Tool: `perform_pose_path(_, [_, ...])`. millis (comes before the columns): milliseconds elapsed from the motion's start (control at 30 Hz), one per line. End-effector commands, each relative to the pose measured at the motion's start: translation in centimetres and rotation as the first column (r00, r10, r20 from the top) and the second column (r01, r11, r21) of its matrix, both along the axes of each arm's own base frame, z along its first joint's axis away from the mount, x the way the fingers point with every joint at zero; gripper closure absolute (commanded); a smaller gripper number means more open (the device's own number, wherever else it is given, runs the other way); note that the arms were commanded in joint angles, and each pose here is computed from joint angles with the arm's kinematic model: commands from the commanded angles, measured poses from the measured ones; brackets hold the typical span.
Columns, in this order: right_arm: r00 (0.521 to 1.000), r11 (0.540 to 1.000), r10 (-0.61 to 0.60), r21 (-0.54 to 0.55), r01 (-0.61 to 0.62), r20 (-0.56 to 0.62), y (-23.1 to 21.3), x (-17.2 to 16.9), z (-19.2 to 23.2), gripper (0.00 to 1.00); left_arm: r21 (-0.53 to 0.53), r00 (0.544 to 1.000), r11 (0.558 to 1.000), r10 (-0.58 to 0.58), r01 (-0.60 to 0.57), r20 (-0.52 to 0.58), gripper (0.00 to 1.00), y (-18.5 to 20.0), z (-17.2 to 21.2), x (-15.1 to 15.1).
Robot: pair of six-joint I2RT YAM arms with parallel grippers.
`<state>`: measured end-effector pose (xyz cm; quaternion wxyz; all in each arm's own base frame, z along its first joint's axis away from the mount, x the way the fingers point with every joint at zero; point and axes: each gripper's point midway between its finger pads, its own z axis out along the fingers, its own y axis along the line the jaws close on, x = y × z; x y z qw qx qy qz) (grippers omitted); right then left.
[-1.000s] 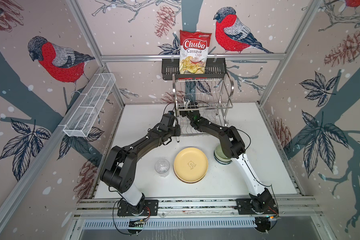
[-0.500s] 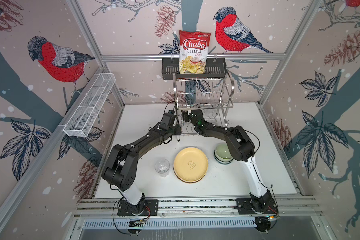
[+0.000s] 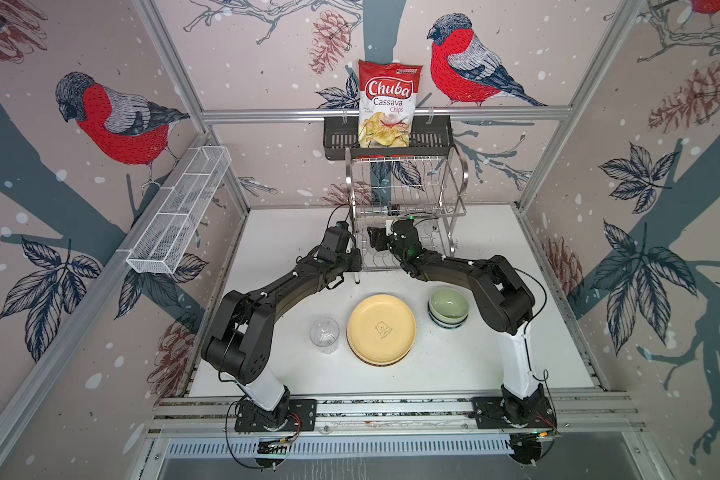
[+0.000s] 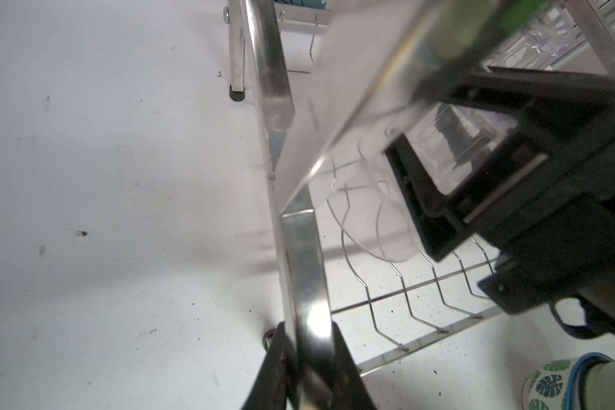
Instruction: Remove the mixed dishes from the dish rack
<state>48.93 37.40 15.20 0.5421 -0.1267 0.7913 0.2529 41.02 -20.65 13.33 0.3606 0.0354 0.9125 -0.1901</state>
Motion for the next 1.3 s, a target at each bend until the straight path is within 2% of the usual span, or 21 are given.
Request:
perform_pose_path(0, [0.999, 0.992, 0.036, 0.126, -0.032, -0.032, 0.5, -0.7, 1.6, 0.77, -0.044, 0.998, 0.999, 0.023, -0.026, -0.061, 0.85, -0.1, -0.3, -0.8])
perform_pose_path(200, [0.994, 0.97, 0.075, 0.237, -0.053, -0.084, -0.2, -1.6, 2.4, 0.78, -0.042, 0.998, 0.999, 0.028, -0.031, -0.056, 0.85, 0.1, 0.0, -1.0])
perform_pose_path(533, [0.971, 0.897, 0.189, 0.429, -0.109, -0.149, -0.8, -3.5, 3.7, 0.8, -0.031, 0.998, 0.999, 0.035, -0.036, -0.054, 0.84, 0.3, 0.1, -1.0])
perform_pose_path(700, [0.956, 0.856, 0.246, 0.499, -0.138, -0.159, -0.7, -4.7, 4.6, 0.8, -0.024, 0.997, 0.998, 0.051, -0.052, -0.053, 0.76, 0.7, -0.1, -1.0])
perform_pose_path(867, [0.942, 0.812, 0.295, 0.561, -0.159, -0.159, -0.8, -6.1, 5.9, 0.8, -0.02, 0.998, 0.999, 0.049, -0.049, -0.044, 0.75, 0.7, 0.3, -0.6])
perform_pose_path(1267, [0.926, 0.756, 0.339, 0.634, -0.163, -0.166, -1.8, -9.8, 7.3, 0.8, -0.026, 0.997, 0.998, 0.057, -0.059, -0.048, 0.62, 1.1, -0.1, -1.3])
